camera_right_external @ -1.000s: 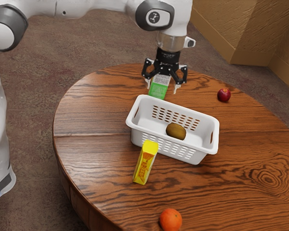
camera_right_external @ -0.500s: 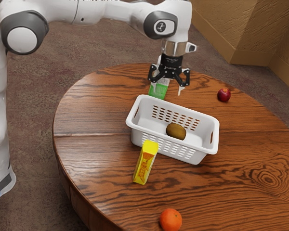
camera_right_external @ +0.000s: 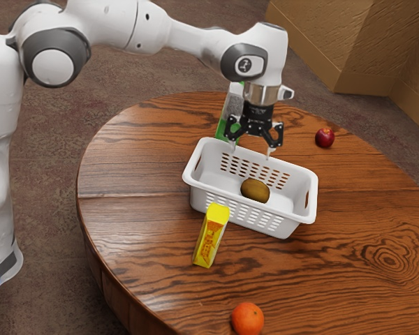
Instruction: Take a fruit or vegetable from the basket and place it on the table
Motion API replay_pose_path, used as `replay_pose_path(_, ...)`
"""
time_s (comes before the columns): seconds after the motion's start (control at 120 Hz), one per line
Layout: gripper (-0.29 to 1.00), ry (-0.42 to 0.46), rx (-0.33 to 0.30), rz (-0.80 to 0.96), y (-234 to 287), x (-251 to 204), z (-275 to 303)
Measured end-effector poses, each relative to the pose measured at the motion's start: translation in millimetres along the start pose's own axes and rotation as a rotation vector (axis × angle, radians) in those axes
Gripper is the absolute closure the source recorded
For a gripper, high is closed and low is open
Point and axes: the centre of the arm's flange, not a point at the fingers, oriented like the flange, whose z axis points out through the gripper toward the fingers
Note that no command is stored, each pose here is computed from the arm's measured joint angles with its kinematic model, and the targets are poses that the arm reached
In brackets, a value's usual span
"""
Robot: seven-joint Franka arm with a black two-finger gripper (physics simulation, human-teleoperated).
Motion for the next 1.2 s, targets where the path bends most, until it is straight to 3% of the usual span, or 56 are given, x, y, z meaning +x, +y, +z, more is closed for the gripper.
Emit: replay_pose_path(1.2, 0.0, -0.089, -0.013, 0.034, 29.4, 12.5, 88.7)
